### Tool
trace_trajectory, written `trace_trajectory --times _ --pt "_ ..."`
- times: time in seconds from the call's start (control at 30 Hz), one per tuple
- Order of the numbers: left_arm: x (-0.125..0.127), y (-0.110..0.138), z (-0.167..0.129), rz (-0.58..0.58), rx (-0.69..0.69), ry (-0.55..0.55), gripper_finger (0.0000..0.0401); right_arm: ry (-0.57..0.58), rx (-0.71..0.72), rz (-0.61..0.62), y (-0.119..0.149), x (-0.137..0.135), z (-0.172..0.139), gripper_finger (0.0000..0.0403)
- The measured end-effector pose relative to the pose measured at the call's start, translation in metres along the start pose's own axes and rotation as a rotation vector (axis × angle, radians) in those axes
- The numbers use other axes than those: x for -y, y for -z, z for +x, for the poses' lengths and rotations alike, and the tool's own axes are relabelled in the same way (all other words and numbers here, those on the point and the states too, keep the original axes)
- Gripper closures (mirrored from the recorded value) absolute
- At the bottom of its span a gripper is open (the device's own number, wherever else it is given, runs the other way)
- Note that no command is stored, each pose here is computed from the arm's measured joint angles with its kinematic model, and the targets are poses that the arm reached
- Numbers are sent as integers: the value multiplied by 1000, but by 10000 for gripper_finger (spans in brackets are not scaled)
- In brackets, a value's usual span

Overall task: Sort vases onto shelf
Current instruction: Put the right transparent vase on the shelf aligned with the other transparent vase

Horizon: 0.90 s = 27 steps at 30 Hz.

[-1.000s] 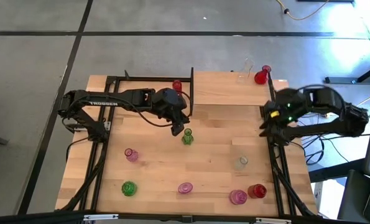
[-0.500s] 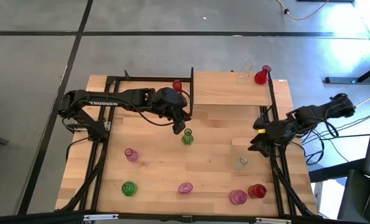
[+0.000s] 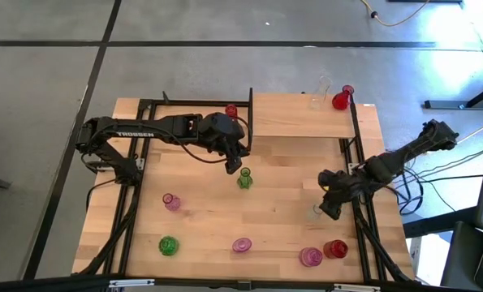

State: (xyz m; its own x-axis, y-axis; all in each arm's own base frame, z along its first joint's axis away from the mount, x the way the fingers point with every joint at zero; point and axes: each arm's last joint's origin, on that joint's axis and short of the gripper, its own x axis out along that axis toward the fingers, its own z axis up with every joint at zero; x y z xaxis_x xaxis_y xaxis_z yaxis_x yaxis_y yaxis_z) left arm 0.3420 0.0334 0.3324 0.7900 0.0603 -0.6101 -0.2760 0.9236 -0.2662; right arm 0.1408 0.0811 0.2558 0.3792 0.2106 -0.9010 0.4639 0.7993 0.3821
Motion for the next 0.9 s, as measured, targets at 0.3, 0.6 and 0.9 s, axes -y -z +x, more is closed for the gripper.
trace_trajectory --times 0.3,0.6,0.9 --pt "0 0 0 -1 0 2 344 68 -27 2 -3 -6 16 208" --pt "1 0 0 2 -2 5 344 124 -63 3 -5 -9 30 279" --pt "2 1 0 2 -10 29 344 94 -109 9 -4 -11 30 394"
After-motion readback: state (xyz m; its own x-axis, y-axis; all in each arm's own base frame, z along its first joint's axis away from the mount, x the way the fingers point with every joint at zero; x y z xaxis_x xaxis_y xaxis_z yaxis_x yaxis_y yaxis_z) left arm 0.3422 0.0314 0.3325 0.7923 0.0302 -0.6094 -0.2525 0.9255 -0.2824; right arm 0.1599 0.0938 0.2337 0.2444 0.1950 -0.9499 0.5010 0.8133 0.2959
